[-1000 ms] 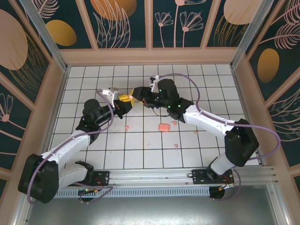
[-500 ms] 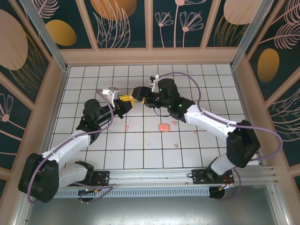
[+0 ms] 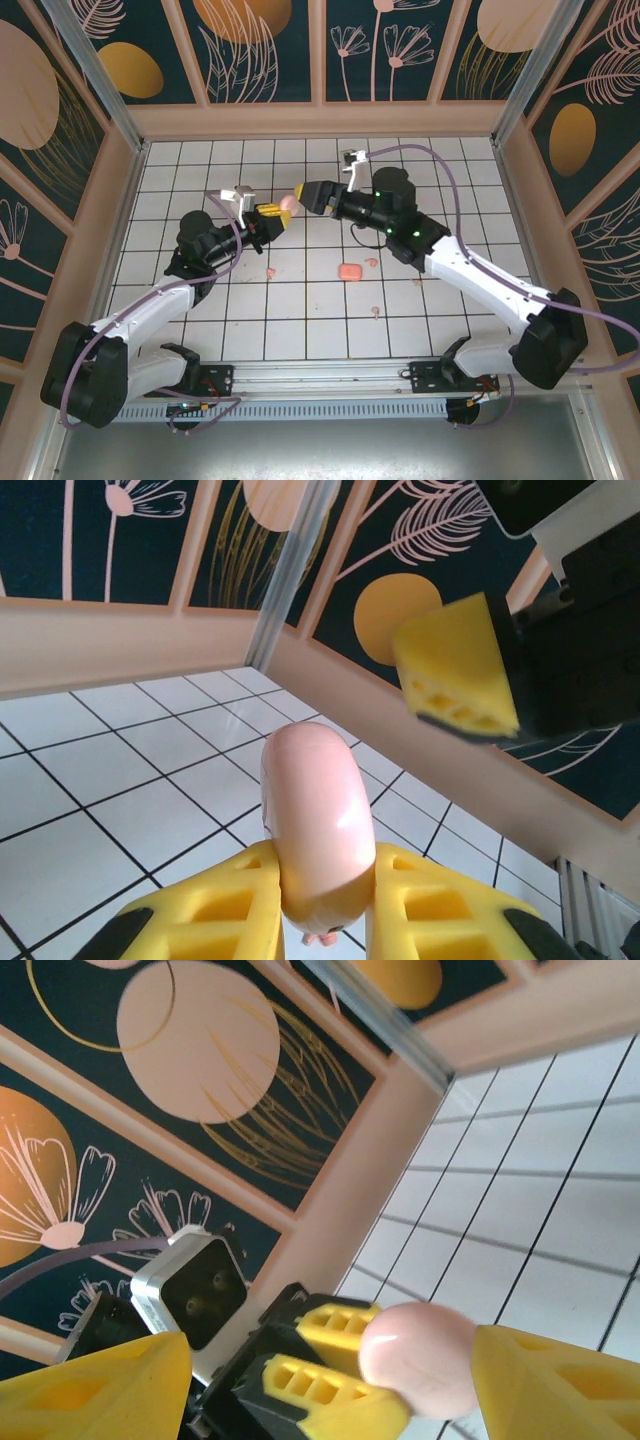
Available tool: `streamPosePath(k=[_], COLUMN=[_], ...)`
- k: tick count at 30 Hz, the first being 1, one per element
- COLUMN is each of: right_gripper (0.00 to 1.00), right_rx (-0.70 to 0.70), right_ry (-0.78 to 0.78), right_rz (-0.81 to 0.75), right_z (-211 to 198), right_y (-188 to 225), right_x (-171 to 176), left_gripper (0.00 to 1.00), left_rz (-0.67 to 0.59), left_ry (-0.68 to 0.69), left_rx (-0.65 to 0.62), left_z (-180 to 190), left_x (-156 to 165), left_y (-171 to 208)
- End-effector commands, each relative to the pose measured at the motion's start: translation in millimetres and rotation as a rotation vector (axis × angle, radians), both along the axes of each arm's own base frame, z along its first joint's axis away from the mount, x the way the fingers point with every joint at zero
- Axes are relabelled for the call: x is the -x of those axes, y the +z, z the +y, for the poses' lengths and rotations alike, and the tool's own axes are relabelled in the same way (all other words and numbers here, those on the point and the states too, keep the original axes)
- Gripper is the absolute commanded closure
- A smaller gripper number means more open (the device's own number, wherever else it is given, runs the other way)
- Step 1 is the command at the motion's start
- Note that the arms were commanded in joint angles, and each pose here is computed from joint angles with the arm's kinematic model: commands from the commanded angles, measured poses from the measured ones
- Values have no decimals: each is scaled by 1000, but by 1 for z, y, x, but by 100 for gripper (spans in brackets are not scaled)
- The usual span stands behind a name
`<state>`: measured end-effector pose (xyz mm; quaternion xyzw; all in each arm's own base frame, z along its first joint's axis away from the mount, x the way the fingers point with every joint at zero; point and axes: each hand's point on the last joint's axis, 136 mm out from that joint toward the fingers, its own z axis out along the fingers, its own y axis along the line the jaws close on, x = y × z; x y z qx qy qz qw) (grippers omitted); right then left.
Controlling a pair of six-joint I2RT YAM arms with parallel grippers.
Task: Insert wireless bluetooth earbuds into charging case
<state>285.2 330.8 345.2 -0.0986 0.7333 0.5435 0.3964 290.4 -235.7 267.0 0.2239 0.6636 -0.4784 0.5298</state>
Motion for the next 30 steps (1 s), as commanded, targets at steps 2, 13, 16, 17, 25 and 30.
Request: streamPosePath(k=[2,13,16,17,25,30], right_gripper=[26,29,31,32,35,39], right_rx=[-22,130,178,190,287,330], right_ry=[-18,68,138,160,295,390], right_rz=[-229,-539,-626,-655,-770,-813], right_z=[-32,-77,-73,-72,-65,-58], right_y=[36,56,53,52,43,35], right_x=[2,22,32,36,46,49], left_gripper=[81,81,81,81,82,82], left_rz=[-122,-200,-214,-218,-266,-295], left_ry=[-107,-207,-234,-245,-292,-309], left_rx=[17,-5,-5,-7,-28,-26], left_z=[-10,-20,-24,-24,-30,-31], left_x=[13,19,21,22,26,31], left_y=[34,50,55,56,67,74])
